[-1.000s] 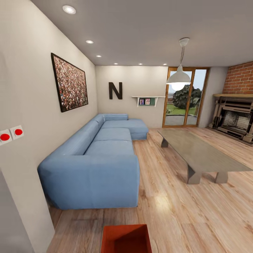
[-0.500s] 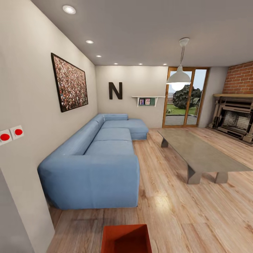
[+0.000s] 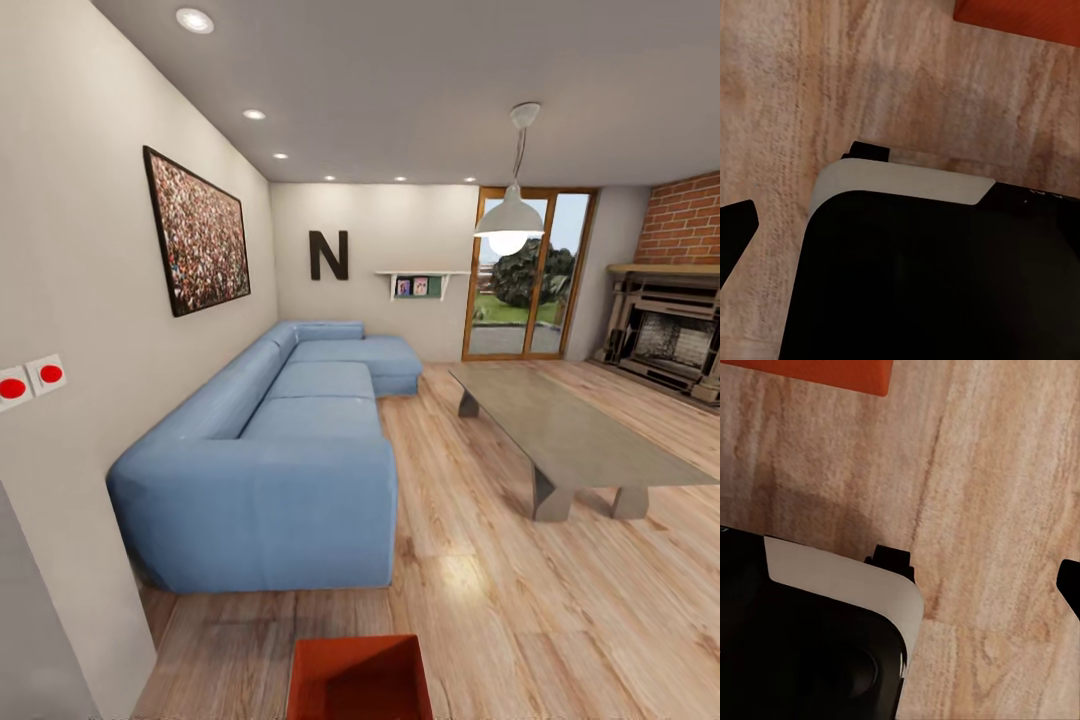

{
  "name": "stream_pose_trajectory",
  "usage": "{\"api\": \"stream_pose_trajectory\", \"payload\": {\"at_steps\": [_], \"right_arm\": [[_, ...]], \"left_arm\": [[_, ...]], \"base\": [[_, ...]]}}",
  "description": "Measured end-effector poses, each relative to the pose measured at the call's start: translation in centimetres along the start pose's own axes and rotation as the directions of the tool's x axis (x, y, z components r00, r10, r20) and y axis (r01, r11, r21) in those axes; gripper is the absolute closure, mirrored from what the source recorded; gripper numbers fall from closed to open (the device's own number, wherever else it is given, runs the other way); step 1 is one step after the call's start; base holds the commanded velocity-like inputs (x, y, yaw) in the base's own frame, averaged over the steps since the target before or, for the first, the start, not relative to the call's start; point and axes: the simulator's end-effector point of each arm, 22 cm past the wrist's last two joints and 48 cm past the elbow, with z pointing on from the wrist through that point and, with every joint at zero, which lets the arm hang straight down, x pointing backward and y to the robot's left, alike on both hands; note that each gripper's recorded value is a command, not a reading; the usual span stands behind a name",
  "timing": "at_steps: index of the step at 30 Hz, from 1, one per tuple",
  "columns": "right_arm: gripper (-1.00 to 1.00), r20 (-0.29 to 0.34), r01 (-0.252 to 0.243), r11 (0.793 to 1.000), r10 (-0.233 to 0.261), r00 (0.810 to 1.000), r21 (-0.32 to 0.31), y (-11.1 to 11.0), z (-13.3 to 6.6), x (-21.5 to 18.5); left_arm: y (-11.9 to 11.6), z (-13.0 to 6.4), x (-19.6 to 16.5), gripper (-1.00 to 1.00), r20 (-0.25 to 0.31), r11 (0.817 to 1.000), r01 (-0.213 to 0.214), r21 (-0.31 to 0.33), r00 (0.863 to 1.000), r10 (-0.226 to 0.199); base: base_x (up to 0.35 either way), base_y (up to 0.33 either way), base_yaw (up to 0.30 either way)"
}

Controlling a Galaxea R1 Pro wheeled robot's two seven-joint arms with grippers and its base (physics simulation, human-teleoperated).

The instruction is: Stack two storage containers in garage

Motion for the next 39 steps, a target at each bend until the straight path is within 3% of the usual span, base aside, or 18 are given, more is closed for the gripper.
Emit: {"api": "stream_pose_trajectory", "payload": {"at_steps": [24, 32, 39], "right_arm": [[-1.0, -0.037, -0.007, 1.0, 0.007, 0.999, 0.002, 0.1, 0.1, 1.5], [-1.0, -0.04, -0.079, 0.997, 0.079, 0.996, 0.014, 0.0, 0.2, 1.8], [-1.0, -0.046, -0.113, 0.993, 0.114, 0.992, 0.024, -0.1, 0.2, 2.1]], "left_arm": [[0.3, -0.1, 1.4, -1.0, -0.037, 1.0, -0.001, -0.008, 0.999, 0.001], [0.4, -0.1, 1.9, -1.0, -0.05, 1.0, -0.001, -0.011, 0.999, 0.001], [0.6, -0.1, 2.3, -1.0, -0.06, 1.0, -0.001, -0.015, 0.998, 0.0]], "base": [[0.0, 0.0, 0.0], [0.0, 0.0, 0.0], [0.0, 0.0, 0.0]]}}
